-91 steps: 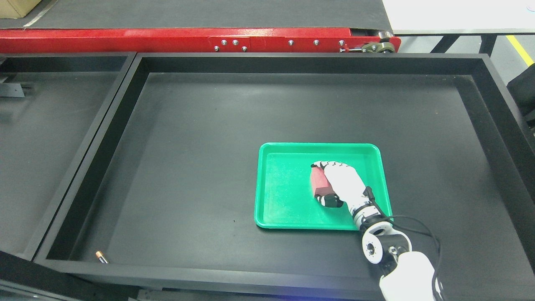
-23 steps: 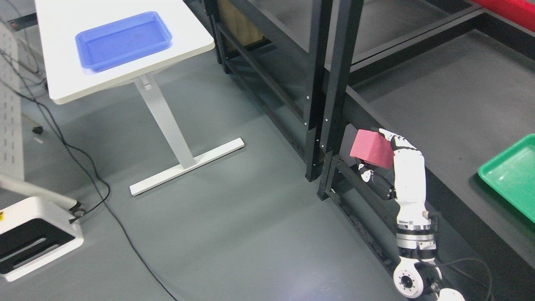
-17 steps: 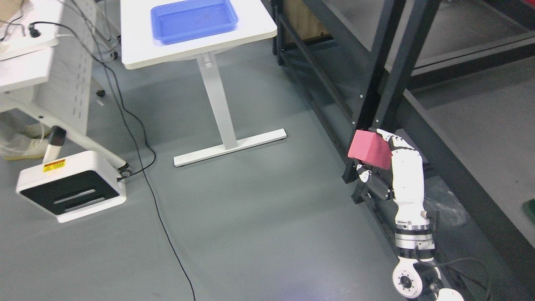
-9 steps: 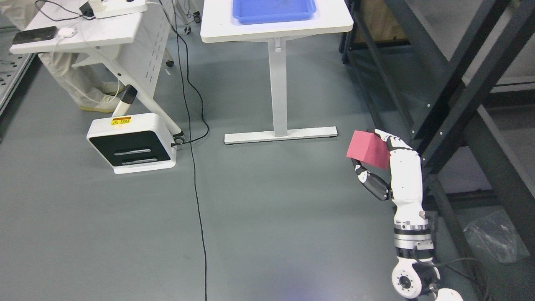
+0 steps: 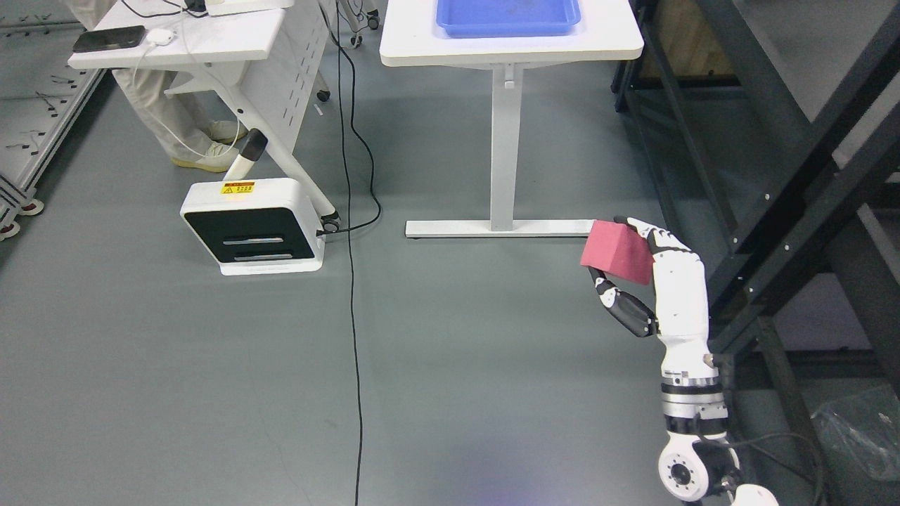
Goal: Pick pink block from left shelf to tray
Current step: 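Hold the pink cube in the right hand while turning to the blue tray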
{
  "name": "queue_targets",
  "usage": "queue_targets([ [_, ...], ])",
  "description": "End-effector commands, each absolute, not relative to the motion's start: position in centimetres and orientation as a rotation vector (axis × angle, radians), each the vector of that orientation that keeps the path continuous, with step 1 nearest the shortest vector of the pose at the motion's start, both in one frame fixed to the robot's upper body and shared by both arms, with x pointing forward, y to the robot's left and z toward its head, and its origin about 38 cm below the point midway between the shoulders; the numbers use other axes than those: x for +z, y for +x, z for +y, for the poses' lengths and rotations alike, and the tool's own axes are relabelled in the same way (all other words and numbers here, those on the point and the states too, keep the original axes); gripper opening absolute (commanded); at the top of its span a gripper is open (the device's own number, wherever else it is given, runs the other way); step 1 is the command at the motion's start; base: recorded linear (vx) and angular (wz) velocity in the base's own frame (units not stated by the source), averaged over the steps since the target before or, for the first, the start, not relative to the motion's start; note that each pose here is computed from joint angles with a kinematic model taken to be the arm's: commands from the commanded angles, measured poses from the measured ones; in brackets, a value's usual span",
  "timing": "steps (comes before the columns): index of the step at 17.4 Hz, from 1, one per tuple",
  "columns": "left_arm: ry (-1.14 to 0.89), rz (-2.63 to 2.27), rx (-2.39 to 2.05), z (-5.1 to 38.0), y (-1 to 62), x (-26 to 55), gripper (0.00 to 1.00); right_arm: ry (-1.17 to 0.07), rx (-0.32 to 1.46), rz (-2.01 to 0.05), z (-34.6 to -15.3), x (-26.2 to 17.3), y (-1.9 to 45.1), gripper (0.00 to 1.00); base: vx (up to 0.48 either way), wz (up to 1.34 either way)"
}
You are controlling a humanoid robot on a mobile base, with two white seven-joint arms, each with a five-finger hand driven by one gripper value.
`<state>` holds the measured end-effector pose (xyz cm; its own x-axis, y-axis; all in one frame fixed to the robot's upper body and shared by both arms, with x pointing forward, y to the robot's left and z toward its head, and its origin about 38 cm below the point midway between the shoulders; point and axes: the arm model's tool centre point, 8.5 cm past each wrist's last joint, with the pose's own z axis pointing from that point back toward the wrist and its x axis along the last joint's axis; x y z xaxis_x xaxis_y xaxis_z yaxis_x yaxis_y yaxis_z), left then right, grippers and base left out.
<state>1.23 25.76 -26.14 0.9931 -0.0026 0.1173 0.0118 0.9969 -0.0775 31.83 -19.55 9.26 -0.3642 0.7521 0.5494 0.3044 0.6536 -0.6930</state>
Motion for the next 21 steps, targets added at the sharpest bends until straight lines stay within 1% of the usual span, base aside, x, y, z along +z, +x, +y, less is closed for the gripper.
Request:
queue_targets([
  [1, -0.063, -0.115, -0.008, 26.81, 0.55, -26.09, 1.0, -0.833, 0.631, -1.945, -19.9, 9.23, 31.82, 0.08, 0.055, 0.21],
  [9, -0.063, -0.115, -0.008, 26.81, 0.55, -26.09, 1.0, -0.832, 0.631, -1.944, -19.85, 9.21, 31.81, 0.08, 0.113, 0.2],
  [21, -0.063, -0.115, -0.008, 26.81, 0.55, -26.09, 1.0, -0.819, 0.625, -1.97, -19.74, 9.31, 31.61, 0.09, 0.238, -0.08],
])
